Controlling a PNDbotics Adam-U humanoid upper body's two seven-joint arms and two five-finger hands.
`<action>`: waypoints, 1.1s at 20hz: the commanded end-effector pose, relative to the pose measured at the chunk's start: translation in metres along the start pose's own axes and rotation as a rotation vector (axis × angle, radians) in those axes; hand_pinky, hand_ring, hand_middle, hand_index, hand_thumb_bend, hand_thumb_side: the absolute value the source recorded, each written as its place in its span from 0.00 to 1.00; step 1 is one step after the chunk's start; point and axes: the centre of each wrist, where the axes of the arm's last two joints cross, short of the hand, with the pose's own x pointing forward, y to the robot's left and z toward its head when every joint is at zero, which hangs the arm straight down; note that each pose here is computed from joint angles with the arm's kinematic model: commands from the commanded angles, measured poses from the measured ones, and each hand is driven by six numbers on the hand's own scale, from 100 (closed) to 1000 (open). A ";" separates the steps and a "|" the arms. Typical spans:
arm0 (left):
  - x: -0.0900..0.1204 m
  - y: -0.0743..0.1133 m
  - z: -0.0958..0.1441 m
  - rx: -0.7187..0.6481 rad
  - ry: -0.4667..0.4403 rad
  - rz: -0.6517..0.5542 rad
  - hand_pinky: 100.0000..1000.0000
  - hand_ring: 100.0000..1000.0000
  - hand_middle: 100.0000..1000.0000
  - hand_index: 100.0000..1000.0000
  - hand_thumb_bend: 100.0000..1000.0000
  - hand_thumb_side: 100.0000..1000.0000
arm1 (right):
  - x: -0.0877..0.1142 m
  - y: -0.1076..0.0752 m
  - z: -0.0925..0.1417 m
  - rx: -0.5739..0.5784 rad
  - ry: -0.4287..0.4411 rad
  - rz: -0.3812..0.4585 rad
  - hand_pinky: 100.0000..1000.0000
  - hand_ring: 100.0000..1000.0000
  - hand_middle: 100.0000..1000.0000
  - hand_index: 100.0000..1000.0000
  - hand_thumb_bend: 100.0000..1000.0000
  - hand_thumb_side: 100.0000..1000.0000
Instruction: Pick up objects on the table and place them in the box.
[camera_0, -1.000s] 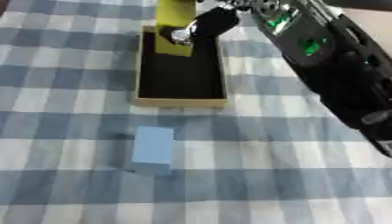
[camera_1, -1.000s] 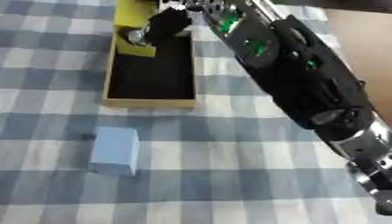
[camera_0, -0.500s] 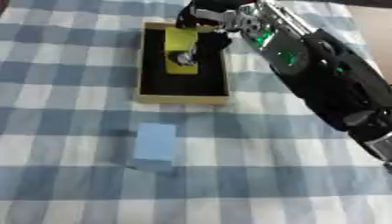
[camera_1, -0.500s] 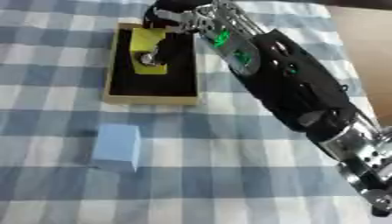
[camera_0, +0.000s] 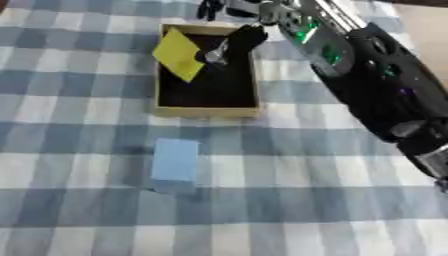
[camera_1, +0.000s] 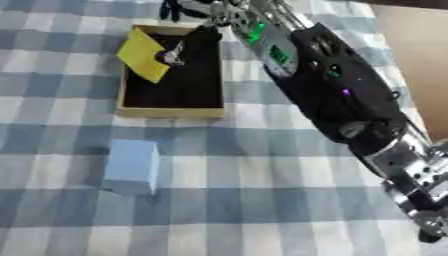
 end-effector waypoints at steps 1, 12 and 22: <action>0.006 0.005 -0.007 -0.001 -0.039 -0.012 0.58 0.60 0.63 0.88 0.34 1.00 | -0.002 -0.025 0.015 -0.086 0.007 0.017 0.83 0.87 0.72 0.88 0.37 0.60; 0.009 0.006 -0.013 -0.018 -0.063 -0.026 0.58 0.60 0.63 0.87 0.34 1.00 | 0.002 -0.065 0.060 -0.326 -0.079 -0.033 0.82 0.85 0.65 0.85 0.17 0.61; 0.024 0.001 -0.038 -0.228 -0.145 -0.208 0.60 0.60 0.60 0.86 0.38 0.96 | -0.012 -0.075 0.126 -0.550 -0.127 -0.037 0.82 0.83 0.62 0.83 0.00 0.81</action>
